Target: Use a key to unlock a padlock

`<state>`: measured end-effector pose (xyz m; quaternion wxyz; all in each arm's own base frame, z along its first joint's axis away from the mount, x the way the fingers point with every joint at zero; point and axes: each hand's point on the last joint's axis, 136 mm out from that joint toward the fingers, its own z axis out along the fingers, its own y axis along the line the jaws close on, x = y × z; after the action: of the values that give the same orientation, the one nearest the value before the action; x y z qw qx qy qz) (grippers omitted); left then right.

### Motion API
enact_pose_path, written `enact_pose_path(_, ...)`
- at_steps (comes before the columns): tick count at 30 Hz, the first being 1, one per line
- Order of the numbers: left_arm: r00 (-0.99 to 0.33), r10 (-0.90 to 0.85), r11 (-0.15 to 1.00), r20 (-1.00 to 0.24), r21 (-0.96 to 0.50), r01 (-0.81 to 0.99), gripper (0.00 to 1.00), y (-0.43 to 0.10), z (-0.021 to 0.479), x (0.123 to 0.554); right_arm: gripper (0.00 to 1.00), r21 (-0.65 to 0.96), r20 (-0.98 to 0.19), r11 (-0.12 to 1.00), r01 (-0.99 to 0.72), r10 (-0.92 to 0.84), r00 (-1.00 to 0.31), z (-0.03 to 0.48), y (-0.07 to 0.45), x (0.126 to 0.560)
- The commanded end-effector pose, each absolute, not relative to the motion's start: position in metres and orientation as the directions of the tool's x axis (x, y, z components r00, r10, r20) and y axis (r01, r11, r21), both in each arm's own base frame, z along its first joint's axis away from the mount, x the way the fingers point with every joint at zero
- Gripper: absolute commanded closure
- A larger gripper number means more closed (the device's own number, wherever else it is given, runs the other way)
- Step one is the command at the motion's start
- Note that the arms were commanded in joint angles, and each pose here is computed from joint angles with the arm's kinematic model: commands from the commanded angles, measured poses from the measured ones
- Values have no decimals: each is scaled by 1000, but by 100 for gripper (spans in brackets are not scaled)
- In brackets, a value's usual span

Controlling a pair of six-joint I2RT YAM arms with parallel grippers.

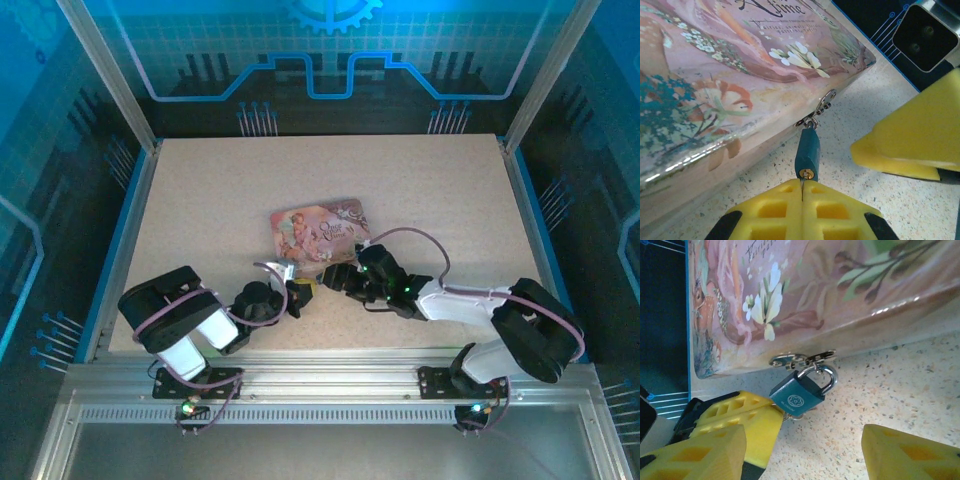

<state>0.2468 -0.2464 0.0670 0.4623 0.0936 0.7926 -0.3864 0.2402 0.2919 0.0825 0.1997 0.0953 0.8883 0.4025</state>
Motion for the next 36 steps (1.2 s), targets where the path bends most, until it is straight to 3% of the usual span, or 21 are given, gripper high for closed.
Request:
enact_pose_path(1,-535,-273,653,-800,-562,507,100,-247,83,248,37,789,-217,608,92,415,-884,75,296,241)
enact_pose_path(9,-550,-309,623,-776,-602,500,100,-249,90,245,40,862,-128,493,118,436,-891,60,323,248)
enact_pose_path(14,-563,-320,612,-762,-620,491,100,-248,91,243,45,884,-132,456,98,446,-885,64,332,252)
enact_pose_path(22,-580,-329,595,-745,-640,486,100,-250,91,241,64,872,-186,482,81,481,-856,73,321,256)
enact_pose_path(28,-594,-342,572,-728,-663,483,100,-254,95,238,49,865,-181,491,101,494,-851,68,319,258)
enact_pose_path(31,-604,-353,561,-715,-678,475,100,-254,96,237,47,871,-170,479,105,495,-852,66,323,260)
enact_pose_path(33,-608,-362,551,-707,-688,472,100,-255,99,236,52,880,-160,462,107,502,-850,65,326,262)
enact_pose_path(36,-608,-364,549,-705,-690,472,100,-255,99,235,68,891,-158,443,101,510,-846,67,328,264)
